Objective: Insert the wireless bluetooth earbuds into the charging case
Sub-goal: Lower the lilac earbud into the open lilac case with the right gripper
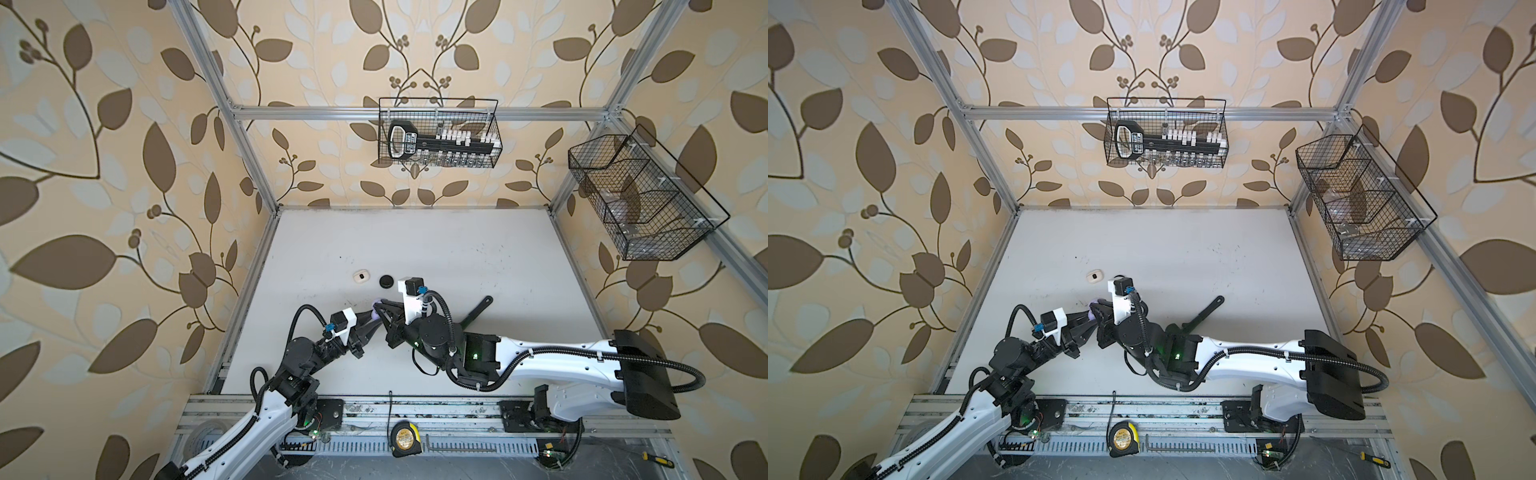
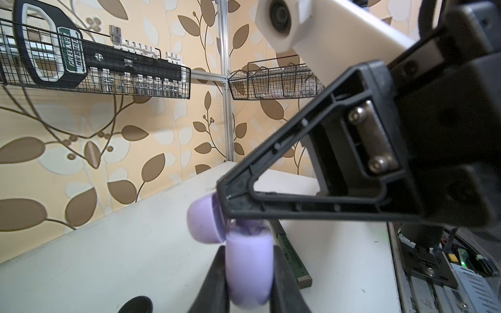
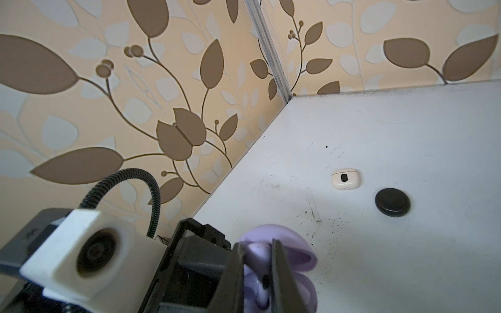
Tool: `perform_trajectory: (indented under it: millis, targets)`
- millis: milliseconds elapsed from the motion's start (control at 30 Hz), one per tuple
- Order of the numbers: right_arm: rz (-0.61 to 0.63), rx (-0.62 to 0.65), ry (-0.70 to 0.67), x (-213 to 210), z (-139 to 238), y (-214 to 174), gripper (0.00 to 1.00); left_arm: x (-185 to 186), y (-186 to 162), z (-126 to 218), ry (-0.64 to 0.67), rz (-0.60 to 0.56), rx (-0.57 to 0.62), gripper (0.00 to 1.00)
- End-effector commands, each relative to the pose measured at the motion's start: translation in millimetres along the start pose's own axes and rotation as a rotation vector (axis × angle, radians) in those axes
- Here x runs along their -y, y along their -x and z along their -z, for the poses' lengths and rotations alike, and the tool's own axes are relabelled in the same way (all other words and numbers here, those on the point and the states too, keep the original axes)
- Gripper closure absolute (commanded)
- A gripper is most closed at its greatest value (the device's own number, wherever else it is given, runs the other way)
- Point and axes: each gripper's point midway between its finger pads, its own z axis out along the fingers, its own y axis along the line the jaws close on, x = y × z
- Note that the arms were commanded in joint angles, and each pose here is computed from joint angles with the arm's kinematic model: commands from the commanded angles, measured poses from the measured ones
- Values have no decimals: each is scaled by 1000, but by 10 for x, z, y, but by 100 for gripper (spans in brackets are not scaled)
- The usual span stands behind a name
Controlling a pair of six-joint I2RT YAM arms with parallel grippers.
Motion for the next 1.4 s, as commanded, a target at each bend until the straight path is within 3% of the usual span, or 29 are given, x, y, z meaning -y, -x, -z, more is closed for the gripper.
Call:
perform_trajectory:
  millis: [0, 933, 1233, 1367]
  targets:
    - [-16, -11, 37, -133, -22, -21, 87, 33, 147, 22, -15, -28, 63, 100]
    - [18, 62, -41, 13, 160, 116, 65, 65, 173, 29, -32, -29, 70, 100]
    - [43, 97, -68, 62, 272, 284, 63, 77, 157, 28, -39, -43, 65, 100]
    - [68, 87, -66, 43, 258, 284, 69, 88, 148, 26, -45, -46, 61, 100]
